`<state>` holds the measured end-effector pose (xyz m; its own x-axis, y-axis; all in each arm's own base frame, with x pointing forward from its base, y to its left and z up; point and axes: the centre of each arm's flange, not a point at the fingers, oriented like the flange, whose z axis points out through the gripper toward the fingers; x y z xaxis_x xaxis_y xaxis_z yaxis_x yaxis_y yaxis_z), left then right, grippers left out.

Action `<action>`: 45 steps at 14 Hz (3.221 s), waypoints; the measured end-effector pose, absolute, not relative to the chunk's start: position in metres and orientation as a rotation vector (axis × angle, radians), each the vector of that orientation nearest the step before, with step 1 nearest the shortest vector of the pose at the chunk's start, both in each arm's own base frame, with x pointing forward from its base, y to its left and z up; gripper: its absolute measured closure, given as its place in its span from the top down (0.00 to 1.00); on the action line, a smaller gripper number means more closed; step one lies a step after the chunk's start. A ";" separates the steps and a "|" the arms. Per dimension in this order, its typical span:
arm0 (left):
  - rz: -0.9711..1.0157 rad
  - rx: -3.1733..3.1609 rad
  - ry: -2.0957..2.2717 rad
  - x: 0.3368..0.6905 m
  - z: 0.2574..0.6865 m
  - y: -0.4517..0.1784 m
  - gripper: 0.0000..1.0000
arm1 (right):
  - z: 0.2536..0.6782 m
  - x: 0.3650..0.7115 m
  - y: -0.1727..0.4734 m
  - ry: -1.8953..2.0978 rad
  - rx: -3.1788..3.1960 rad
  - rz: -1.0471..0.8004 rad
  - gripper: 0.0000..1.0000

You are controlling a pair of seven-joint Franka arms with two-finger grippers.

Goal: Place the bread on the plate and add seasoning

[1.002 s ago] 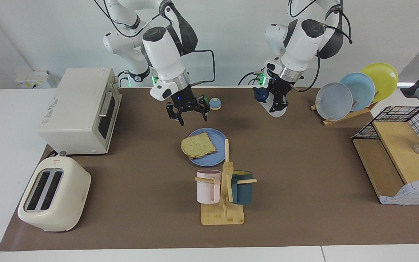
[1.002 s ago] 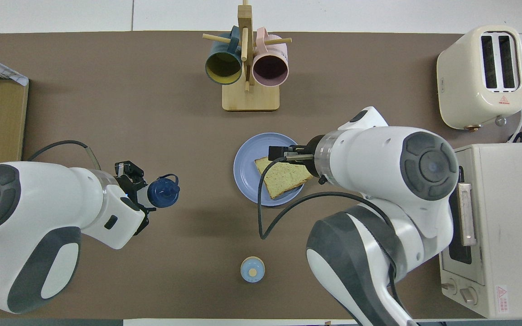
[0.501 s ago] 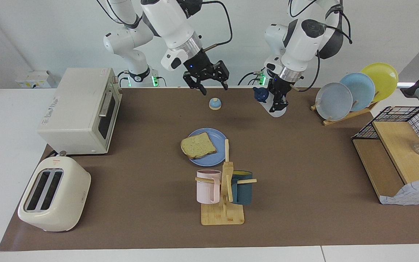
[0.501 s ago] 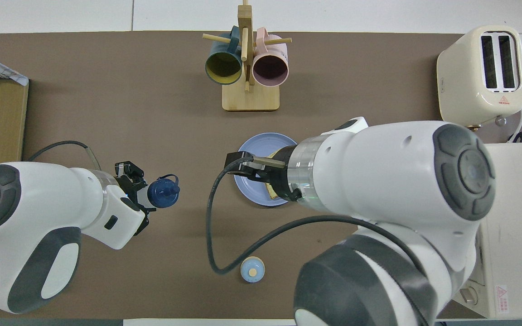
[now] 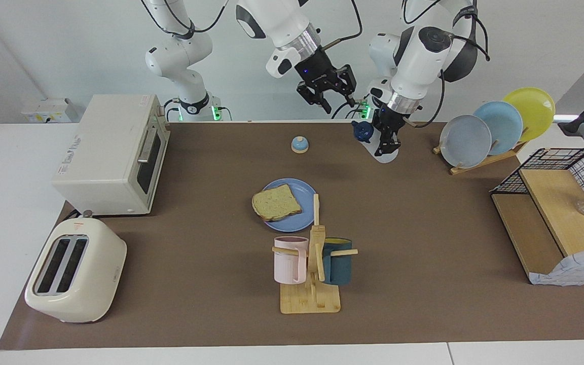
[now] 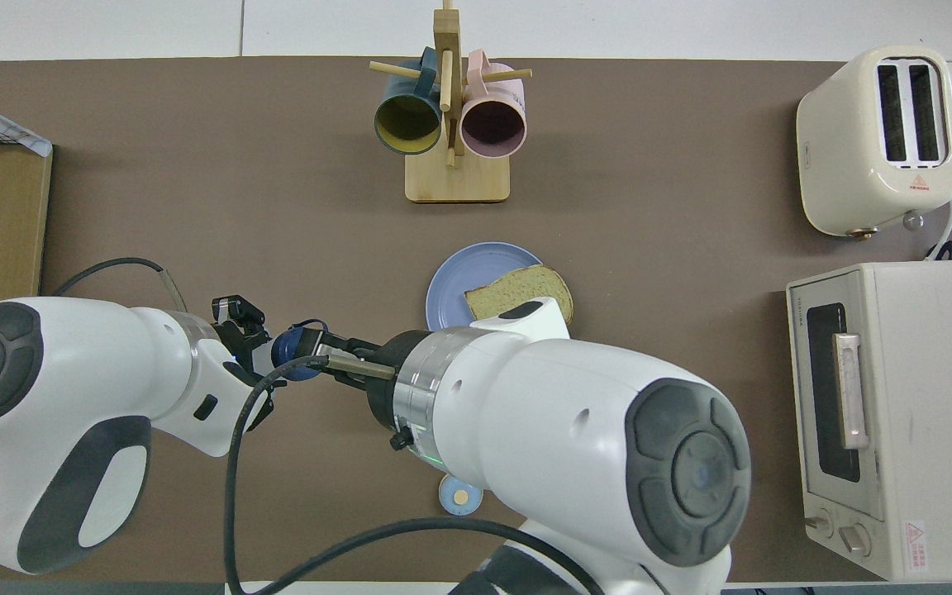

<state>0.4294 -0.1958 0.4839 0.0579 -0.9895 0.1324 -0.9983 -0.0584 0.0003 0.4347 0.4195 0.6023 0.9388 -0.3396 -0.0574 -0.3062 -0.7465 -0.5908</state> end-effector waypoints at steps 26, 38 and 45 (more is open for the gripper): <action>0.145 2.236 -2.076 0.424 0.486 -0.207 0.46 | 0.565 0.440 0.447 0.454 -2.471 -0.075 0.32; 0.215 2.289 -2.024 0.426 0.499 -0.205 0.46 | 0.575 0.444 0.441 0.489 -2.409 -0.100 0.14; 0.257 2.321 -1.995 0.432 0.508 -0.200 0.46 | 0.569 0.446 0.437 0.573 -2.265 -0.170 0.14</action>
